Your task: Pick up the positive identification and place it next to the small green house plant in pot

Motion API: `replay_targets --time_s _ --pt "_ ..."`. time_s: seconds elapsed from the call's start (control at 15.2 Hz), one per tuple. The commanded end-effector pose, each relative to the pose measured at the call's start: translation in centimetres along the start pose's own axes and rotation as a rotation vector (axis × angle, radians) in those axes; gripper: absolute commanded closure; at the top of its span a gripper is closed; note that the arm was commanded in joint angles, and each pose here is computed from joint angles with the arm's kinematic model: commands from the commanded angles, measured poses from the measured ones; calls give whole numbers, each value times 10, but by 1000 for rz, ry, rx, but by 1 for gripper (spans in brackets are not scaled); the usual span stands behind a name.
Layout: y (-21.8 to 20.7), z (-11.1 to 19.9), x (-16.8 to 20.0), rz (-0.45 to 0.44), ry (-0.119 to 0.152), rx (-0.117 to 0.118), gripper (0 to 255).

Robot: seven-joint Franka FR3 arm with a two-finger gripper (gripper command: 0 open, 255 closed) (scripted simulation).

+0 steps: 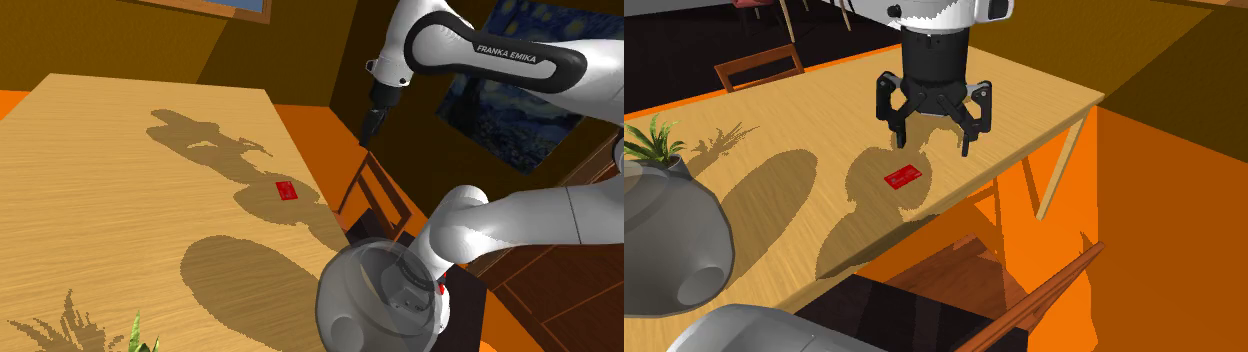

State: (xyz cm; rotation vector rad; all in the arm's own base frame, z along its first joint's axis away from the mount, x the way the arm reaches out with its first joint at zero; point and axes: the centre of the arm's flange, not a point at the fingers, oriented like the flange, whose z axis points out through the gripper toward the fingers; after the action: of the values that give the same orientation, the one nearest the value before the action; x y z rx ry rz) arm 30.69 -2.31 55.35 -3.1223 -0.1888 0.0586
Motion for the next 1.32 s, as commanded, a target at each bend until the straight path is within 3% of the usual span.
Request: replay_targets --time_s 0.0,0.59,1.25 --pt "0 0 0 0 0 0 0" --pt "-79 91 17 267 252 -84 0" --pt "-145 188 84 563 533 -177 0"
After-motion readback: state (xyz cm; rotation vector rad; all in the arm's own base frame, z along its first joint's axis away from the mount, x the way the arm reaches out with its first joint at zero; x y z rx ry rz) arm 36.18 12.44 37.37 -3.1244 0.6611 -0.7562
